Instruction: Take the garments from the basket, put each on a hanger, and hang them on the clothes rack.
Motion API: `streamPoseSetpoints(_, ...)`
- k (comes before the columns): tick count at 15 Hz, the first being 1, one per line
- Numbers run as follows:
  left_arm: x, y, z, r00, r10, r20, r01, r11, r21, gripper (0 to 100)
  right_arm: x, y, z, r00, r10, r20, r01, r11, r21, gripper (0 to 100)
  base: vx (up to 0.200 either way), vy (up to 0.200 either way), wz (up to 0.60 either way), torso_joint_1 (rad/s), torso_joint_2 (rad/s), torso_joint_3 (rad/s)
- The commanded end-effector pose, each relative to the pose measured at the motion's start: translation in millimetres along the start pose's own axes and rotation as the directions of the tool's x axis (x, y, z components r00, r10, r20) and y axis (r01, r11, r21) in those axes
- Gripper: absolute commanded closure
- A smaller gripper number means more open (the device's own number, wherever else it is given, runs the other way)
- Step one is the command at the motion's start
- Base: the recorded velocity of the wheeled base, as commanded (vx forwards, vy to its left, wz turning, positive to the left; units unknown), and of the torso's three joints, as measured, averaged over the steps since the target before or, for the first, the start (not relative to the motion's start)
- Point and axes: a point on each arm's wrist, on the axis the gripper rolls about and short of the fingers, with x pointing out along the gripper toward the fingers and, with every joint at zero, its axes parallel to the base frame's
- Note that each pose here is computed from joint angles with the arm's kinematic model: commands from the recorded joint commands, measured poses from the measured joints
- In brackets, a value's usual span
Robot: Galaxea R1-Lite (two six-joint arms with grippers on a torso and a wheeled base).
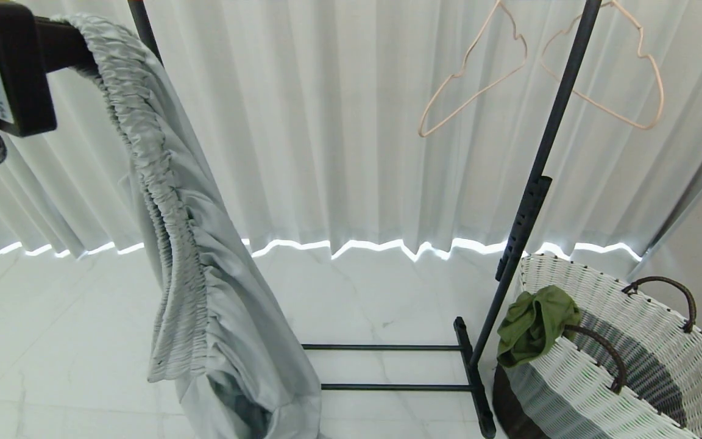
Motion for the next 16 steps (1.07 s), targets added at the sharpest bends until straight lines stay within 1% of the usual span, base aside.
streamPoseSetpoints(1,-7.4,7.4,-0.9,1.000,0.024,0.010,-0.024,1.000,-0.010,100,6.5,-14.8,-15.8,0.977,-0.159,-0.144,0.167,0.985,0.045,0,0.000,0.000,0.00,0.000,0.00,0.000)
streamPoseSetpoints(2,-7.7,6.8,-2.3,1.000,0.012,0.010,-0.012,1.000,-0.009,100,10.2,-15.4,-21.8,0.968,-0.178,-0.177,0.187,0.982,0.036,0,0.000,0.000,0.00,0.000,0.00,0.000)
streamPoseSetpoints(5,-9.8,6.5,-5.3,1.000,-0.004,0.010,0.004,1.000,-0.005,100,17.1,-18.2,-34.4,0.943,-0.232,-0.239,0.240,0.971,0.002,0,0.000,0.000,0.00,0.000,0.00,0.000)
streamPoseSetpoints(12,-14.0,7.4,-8.9,1.000,-0.005,0.007,0.005,1.000,-0.005,100,17.2,-22.4,-36.4,0.925,-0.284,-0.252,0.290,0.957,-0.012,0,0.000,0.000,0.00,0.000,0.00,0.000)
streamPoseSetpoints(16,-14.7,7.6,-9.4,1.000,-0.005,0.007,0.005,1.000,-0.003,100,16.7,-23.0,-35.6,0.928,-0.282,-0.245,0.290,0.957,-0.004,0,0.000,0.000,0.00,0.014,-0.05,-0.032)
